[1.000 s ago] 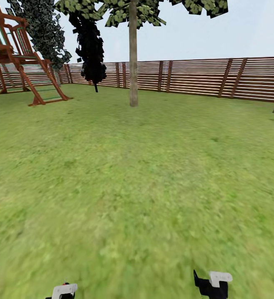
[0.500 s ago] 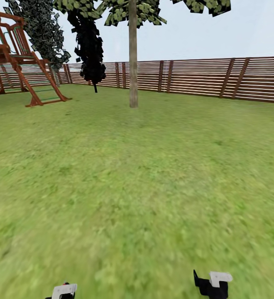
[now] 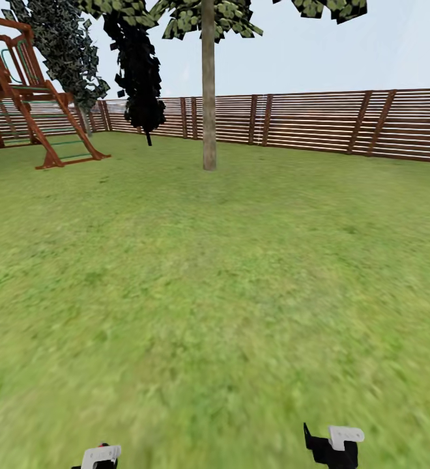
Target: In the garden, pick up the pesticide atomizer on the floor and spray pesticide onto both trees until each tree trunk is fully covered.
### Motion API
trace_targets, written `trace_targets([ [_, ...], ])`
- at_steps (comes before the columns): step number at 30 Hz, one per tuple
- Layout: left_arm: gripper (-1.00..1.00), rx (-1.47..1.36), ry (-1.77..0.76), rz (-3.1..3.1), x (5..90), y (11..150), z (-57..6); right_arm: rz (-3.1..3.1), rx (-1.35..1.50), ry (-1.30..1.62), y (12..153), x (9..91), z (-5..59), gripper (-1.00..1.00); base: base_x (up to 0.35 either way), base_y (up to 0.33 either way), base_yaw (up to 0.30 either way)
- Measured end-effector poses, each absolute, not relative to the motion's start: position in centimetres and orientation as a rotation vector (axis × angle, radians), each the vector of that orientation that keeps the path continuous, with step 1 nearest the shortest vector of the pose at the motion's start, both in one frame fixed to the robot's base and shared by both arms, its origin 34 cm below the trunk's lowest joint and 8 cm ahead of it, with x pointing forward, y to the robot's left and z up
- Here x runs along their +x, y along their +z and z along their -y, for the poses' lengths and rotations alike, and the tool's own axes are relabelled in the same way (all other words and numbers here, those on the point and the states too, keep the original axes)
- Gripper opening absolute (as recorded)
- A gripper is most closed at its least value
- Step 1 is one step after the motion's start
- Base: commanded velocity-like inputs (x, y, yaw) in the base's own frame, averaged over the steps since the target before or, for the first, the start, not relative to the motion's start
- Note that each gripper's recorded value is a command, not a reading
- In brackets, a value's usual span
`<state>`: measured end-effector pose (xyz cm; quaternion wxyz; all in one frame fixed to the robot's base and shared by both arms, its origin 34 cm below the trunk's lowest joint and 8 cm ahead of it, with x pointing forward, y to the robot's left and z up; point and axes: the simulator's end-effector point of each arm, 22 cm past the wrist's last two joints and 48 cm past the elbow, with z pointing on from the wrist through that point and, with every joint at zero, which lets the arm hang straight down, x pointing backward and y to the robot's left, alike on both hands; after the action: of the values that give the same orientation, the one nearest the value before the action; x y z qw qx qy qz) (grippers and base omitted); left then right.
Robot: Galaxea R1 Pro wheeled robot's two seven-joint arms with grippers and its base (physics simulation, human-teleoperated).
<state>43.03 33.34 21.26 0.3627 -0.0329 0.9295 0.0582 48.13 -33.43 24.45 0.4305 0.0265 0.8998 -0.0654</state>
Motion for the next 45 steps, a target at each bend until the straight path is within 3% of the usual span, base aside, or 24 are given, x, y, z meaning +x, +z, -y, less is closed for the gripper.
trace_targets([
  [45,-1.00,-0.085,0.150,-2.393,43.03,21.26,-33.36,-2.245,0.066,-0.163,24.45,48.11,33.42,1.00,0.339,0.000,0.000],
])
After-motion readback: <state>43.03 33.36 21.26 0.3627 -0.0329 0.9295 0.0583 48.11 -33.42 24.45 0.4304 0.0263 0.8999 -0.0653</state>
